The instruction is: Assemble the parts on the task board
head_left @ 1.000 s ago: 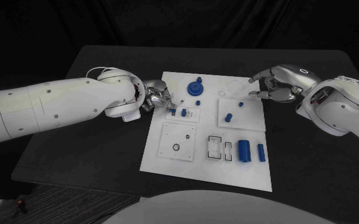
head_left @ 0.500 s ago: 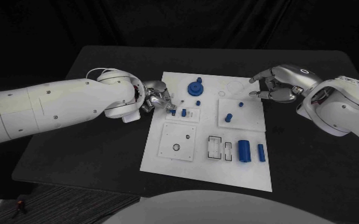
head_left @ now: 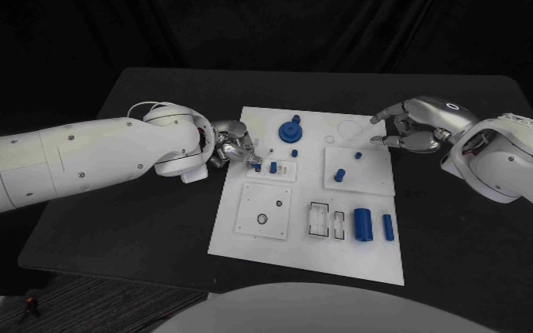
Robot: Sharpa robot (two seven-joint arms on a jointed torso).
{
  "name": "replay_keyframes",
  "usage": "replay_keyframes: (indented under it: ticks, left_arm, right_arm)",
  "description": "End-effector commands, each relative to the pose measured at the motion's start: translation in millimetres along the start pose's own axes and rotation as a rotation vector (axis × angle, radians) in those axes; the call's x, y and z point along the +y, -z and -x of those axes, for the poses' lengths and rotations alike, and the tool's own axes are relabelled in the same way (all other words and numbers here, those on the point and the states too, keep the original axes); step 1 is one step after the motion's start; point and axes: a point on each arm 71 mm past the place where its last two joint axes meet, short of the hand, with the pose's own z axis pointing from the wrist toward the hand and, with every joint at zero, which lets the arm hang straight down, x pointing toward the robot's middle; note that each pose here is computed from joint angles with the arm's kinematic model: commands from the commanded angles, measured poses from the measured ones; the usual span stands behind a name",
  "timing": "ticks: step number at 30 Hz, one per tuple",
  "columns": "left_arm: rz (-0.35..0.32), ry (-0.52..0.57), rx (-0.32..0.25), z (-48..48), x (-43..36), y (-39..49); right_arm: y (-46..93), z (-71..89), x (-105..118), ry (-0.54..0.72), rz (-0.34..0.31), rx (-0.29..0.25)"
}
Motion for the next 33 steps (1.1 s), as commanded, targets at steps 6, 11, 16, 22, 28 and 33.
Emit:
replay_keyframes:
  ticks: [6, 11, 16, 22, 28, 33]
  left_arm:
    - [0.032, -0.012, 0.051, -10.0, 7.0, -0.7]
    - [0.035, -0.012, 0.054, -10.5, 7.7, -0.1]
    - [0.037, -0.012, 0.056, -11.1, 8.3, 0.4]
    - [0.04, -0.012, 0.058, -11.6, 9.1, 1.2]
    - [0.04, -0.011, 0.058, -11.8, 9.3, 1.5]
    - [0.037, -0.011, 0.056, -12.1, 8.1, 0.9]
  right_arm:
    - [0.9, -1.4, -1.4, -0.001, -0.014, 0.008]
    - [0.9, -1.5, -1.4, -0.001, -0.015, 0.009]
    - [1.0, -1.6, -1.5, -0.001, -0.017, 0.01]
    - [0.9, -1.7, -1.4, -0.002, -0.017, 0.011]
    - [0.9, -1.8, -1.5, -0.002, -0.018, 0.011]
    - [0.7, -1.9, -1.2, -0.002, -0.017, 0.011]
